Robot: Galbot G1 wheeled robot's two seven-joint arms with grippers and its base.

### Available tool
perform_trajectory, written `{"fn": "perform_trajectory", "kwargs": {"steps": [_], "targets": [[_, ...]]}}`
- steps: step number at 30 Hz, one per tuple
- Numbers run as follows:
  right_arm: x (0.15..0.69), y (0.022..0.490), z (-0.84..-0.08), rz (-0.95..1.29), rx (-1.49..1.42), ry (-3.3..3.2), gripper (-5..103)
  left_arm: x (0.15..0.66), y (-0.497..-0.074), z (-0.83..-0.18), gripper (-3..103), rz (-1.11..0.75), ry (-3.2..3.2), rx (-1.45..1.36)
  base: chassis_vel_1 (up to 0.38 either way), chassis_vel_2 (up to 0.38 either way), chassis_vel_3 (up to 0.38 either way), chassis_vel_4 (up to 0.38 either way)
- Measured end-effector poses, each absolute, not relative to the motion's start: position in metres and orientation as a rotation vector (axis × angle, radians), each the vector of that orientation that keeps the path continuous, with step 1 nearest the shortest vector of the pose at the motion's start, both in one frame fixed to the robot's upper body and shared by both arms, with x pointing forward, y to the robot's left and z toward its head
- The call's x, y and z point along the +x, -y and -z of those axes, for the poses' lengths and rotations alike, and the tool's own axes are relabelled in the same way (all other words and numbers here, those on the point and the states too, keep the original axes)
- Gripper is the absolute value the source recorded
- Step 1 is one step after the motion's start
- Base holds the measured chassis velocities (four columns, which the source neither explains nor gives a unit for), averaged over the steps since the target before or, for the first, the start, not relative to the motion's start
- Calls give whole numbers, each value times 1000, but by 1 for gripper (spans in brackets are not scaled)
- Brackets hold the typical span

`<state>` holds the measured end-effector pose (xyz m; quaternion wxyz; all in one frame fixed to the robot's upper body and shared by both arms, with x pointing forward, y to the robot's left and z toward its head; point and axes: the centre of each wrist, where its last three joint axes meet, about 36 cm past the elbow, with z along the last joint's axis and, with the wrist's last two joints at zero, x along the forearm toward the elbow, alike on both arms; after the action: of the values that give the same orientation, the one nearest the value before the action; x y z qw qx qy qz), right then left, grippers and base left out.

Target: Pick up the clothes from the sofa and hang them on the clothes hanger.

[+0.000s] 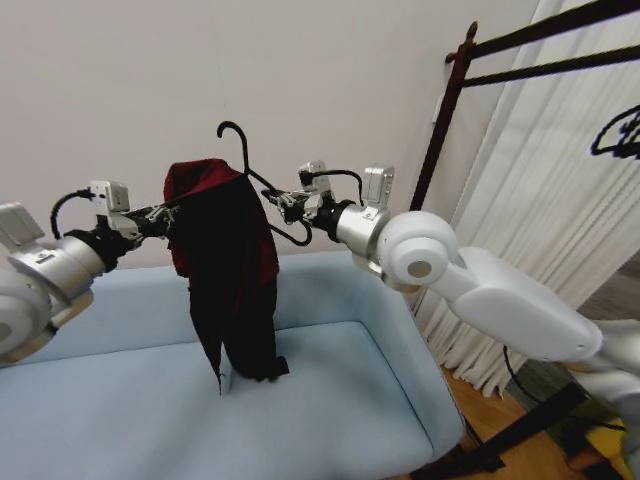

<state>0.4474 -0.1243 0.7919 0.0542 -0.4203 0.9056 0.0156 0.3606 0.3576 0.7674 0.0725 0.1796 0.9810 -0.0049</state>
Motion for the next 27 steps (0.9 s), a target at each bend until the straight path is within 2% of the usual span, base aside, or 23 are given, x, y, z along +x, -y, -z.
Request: {"fn": "perform_trajectory", "kwargs": {"steps": [19,27], "targets": [[442,80,-808,-85,-1343,-2690,2,345,-334,-765,0,-34,-2897,674,0,0,0,0],[444,97,-801,-62,-1308,-2719,2,348,-344,-767,0,-10,-2903,615,0,0,0,0]]}}
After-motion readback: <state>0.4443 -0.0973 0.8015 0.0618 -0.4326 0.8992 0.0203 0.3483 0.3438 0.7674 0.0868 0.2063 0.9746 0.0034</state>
